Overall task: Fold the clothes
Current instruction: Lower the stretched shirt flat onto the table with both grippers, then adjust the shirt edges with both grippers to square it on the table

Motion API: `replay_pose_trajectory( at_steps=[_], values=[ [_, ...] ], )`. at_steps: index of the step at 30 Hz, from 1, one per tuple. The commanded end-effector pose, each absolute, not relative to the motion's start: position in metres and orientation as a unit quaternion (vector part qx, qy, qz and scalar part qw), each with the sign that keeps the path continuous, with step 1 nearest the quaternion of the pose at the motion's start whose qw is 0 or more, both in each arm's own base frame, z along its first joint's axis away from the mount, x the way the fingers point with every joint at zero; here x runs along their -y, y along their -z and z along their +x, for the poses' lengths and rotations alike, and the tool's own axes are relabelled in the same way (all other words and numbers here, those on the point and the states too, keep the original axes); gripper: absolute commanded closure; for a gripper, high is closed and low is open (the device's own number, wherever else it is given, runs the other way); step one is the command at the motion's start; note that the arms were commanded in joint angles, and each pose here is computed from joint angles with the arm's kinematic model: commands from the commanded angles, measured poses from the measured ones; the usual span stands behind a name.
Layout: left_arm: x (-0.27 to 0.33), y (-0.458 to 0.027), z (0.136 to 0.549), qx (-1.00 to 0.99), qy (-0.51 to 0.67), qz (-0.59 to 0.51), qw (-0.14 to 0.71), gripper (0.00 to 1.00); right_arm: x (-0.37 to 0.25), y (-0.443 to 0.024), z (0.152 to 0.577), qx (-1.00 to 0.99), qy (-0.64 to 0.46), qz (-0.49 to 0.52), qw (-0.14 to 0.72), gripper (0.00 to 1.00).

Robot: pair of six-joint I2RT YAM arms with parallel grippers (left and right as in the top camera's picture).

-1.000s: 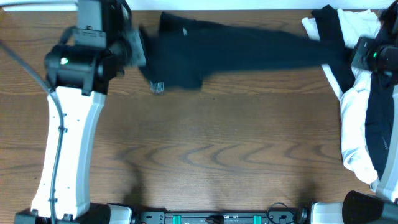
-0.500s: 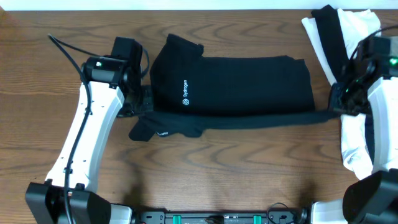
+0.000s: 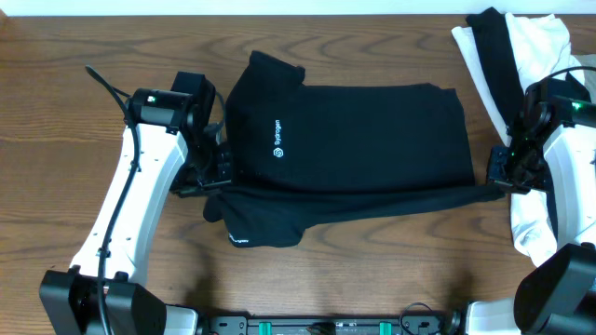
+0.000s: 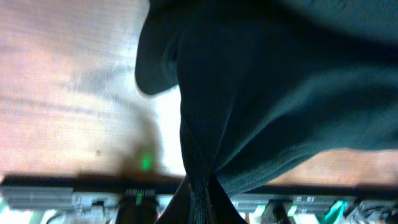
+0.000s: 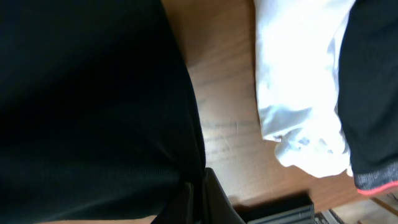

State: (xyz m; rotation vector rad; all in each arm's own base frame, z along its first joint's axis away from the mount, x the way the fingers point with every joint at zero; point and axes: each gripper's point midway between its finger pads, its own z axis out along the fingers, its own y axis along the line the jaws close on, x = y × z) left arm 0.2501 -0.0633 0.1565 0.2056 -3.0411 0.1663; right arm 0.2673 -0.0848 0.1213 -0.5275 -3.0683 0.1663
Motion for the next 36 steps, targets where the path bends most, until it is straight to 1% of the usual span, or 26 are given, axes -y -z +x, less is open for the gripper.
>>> replay_pose_trajectory(
  at_steps=[1,7,10,14,18,22,29,36],
  values=[
    [0.064,-0.154,0.263,0.996,-0.062,0.065,0.018,0.94,0.089,-0.120,0.274,0.983,-0.051,-0.177,-0.003,0.99],
    [0.071,-0.157,0.305,0.993,-0.081,0.060,-0.066,0.94,0.090,-0.121,0.294,0.982,-0.041,-0.178,-0.045,0.99],
    [0.073,-0.155,0.315,0.991,-0.085,0.061,-0.085,0.94,0.091,-0.121,0.299,0.982,-0.041,-0.178,-0.055,0.99],
    [0.073,-0.144,0.315,0.991,-0.085,0.068,-0.082,0.94,0.091,-0.121,0.301,0.981,-0.041,-0.178,-0.058,0.99],
    [0.070,-0.126,0.301,0.993,-0.079,0.072,-0.054,0.94,0.091,-0.121,0.300,0.982,-0.041,-0.178,-0.056,0.99],
    [0.070,-0.114,0.298,0.993,-0.077,0.072,-0.048,0.94,0.090,-0.121,0.305,0.981,-0.035,-0.178,-0.065,0.99],
    [0.072,-0.101,0.315,0.990,-0.086,0.069,-0.087,0.94,0.086,-0.111,0.311,0.983,-0.025,-0.174,-0.060,0.99],
    [0.076,-0.105,0.340,0.983,-0.098,0.066,-0.139,0.94,0.086,-0.086,0.320,0.984,-0.023,-0.170,-0.038,0.99]
  ],
)
